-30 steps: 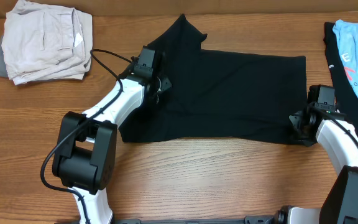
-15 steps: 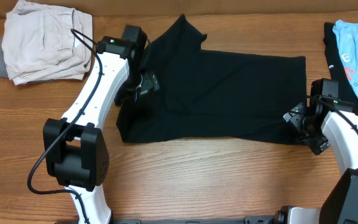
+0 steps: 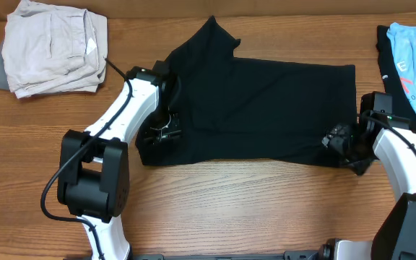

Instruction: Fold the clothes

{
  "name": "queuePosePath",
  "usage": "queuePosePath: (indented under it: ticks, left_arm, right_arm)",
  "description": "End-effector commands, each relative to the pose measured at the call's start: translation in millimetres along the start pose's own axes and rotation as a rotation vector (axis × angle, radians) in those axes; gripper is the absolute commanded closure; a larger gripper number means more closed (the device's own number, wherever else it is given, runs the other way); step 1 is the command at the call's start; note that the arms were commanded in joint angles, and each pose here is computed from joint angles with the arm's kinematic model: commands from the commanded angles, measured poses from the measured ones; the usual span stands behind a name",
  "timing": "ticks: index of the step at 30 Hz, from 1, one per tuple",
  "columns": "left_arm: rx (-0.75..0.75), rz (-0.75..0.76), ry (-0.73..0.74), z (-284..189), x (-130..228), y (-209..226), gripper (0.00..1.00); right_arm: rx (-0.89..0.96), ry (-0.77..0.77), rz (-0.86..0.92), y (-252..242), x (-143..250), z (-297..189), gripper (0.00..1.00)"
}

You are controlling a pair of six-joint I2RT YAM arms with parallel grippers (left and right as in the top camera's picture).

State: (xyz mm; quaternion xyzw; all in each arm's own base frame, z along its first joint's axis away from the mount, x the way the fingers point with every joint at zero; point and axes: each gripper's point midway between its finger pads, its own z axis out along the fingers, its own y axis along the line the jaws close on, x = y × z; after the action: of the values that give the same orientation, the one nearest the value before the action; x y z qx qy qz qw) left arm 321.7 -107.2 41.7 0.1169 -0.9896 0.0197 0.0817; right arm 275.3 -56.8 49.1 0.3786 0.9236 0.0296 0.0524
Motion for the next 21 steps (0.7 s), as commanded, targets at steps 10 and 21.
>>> queuePosePath:
  ticks: [10, 21]
  left_arm:
    - [-0.042, -0.009, -0.034, 18, -19, 15, 0.84]
    - [-0.041, -0.108, 0.003, 45, -41, 48, 0.96]
  right_arm:
    - [0.018, 0.041, -0.014, -1, 0, 28, 0.78]
    - [0.086, 0.138, 0.005, -11, 11, 61, 0.96]
